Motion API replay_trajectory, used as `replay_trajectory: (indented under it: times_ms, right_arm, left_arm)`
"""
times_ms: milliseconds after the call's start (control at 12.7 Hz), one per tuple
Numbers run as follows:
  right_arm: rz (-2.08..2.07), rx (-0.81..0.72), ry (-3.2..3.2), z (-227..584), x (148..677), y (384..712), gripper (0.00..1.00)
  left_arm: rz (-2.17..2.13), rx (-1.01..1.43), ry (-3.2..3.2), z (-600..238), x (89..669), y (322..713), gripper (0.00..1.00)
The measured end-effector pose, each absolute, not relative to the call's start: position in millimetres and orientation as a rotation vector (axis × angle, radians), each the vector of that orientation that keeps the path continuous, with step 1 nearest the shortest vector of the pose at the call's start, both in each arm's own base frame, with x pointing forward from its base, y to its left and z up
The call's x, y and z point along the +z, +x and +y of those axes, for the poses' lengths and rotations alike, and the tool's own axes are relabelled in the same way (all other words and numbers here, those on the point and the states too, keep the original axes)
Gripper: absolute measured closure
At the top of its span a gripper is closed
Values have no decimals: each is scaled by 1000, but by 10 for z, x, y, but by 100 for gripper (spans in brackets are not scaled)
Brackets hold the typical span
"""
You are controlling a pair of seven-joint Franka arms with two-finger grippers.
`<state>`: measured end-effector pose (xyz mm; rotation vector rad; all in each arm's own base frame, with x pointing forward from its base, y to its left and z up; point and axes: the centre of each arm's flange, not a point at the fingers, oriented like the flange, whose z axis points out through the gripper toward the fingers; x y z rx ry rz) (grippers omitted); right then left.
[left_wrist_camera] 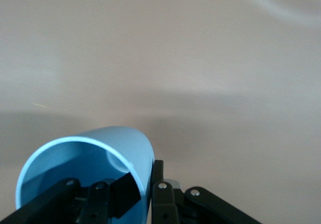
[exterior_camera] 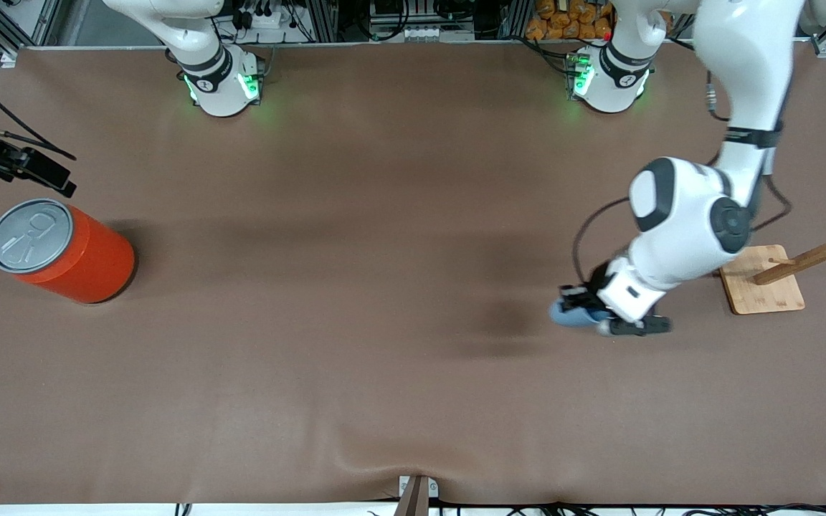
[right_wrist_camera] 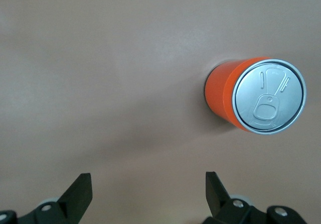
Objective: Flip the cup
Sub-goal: 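Rotate the cup upright with the left gripper and lower it to the table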
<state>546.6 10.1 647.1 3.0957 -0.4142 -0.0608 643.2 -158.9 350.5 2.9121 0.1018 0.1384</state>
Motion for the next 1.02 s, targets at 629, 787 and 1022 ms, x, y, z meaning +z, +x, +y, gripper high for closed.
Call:
replay_trajectory:
  times_ms: [629,787,1022]
  right_arm:
    - [-313,-38,3156,155,6638,5509,0]
    - [-309,-58,3154,167,6609,5473,0]
    - [-306,-68,3152,180,6599,5396,0]
  left_arm:
    - [-56,29,3196,-827,2792,6385,92]
    - [-23,-52,3201,-880,2618,6228,90]
    - [43,-130,3205,-959,2402,6039,67]
